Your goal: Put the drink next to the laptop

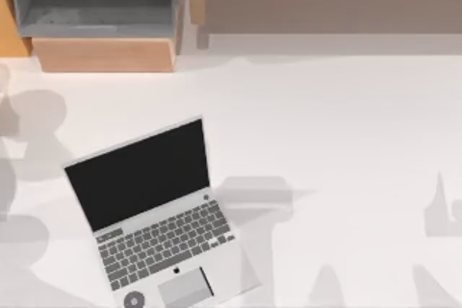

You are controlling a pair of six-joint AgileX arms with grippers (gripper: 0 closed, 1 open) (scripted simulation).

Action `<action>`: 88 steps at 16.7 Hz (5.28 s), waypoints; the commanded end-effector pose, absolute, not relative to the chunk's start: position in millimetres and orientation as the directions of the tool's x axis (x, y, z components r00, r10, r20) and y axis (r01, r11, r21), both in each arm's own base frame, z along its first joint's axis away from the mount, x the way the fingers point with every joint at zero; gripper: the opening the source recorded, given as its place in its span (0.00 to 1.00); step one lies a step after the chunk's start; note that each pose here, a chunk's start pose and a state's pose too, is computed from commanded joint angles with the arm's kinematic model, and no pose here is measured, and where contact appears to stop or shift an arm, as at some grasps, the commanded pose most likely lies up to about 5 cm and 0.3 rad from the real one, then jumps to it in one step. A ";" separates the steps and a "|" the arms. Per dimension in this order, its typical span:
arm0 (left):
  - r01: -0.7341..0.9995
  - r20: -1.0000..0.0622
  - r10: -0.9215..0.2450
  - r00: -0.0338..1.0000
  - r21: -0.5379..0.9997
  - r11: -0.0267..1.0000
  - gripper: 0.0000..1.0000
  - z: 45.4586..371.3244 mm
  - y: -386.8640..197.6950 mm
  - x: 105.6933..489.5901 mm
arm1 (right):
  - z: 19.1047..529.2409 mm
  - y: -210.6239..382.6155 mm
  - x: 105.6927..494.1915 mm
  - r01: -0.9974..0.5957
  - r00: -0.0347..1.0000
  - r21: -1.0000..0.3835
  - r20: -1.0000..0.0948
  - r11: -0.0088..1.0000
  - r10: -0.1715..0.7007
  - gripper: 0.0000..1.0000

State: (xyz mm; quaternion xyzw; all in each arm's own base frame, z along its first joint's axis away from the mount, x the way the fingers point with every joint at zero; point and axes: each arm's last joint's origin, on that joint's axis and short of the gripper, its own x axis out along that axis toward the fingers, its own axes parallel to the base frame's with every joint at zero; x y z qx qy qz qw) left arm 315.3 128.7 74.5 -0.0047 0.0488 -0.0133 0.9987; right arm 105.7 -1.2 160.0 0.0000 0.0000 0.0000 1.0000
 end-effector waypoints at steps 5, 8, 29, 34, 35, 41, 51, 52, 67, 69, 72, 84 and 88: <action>0.026 -0.098 -0.027 0.995 -0.011 1.000 1.00 73.7 127.5 322.2 | 160.0 -1.2 105.7 0.000 1.000 0.000 0.000 1.000 0.000 1.00; 0.026 -0.098 -0.027 0.995 -0.011 1.000 0.77 73.7 127.5 322.2 | 160.0 -1.2 105.7 0.000 1.000 0.000 0.000 1.000 0.000 1.00; 0.025 -0.097 -0.026 0.995 -0.009 1.000 0.00 76.2 127.8 321.8 | 160.0 -1.2 105.7 0.000 1.000 0.000 0.000 1.000 0.000 1.00; 0.025 -0.097 -0.026 0.995 -0.009 1.000 0.00 82.6 127.8 321.8 | 160.0 -1.2 105.7 0.000 1.000 0.000 0.000 1.000 0.000 1.00; 0.025 -0.098 -0.026 0.995 -0.009 1.000 0.00 83.9 127.8 321.8 | 160.0 -1.2 105.7 0.000 1.000 0.000 0.000 1.000 0.000 1.00; 0.035 -0.047 -0.035 0.998 0.012 0.999 0.00 96.0 121.7 329.4 | 160.0 -1.2 105.7 0.000 1.000 0.000 0.000 1.000 0.000 1.00; 0.234 0.140 -0.218 0.966 -0.110 0.966 0.00 166.8 -70.1 344.3 | 160.0 -1.2 105.7 0.000 1.000 0.000 0.000 1.000 0.000 1.00; 0.251 0.136 -0.232 0.963 -0.142 0.957 0.00 170.3 -96.6 337.4 | 160.0 -1.2 105.7 0.000 1.000 0.000 0.000 1.000 0.000 1.00; 0.074 -0.124 -0.091 0.988 -0.129 0.989 0.00 138.5 -321.5 111.7 | 160.0 -1.2 105.7 0.000 1.000 0.000 0.000 1.000 0.000 1.00; 0.046 -0.113 -0.054 0.992 -0.066 0.997 0.00 129.0 -325.2 91.3 | 160.0 -1.2 105.7 0.000 1.000 0.000 0.000 1.000 0.000 1.00; 0.025 -0.094 -0.026 0.995 -0.013 1.000 0.00 121.5 -327.2 75.7 | 160.0 -1.2 105.7 0.000 1.000 0.000 0.000 1.000 0.000 1.00; 0.003 -0.079 -0.006 0.997 -0.042 0.999 0.00 123.1 -330.0 77.2 | 160.0 -1.2 105.7 0.000 1.000 0.000 0.000 1.000 0.000 1.00; 0.002 -0.071 -0.008 0.997 -0.087 0.996 0.00 125.2 -334.0 76.4 | 160.0 -1.2 105.7 0.000 1.000 0.000 0.000 1.000 0.000 1.00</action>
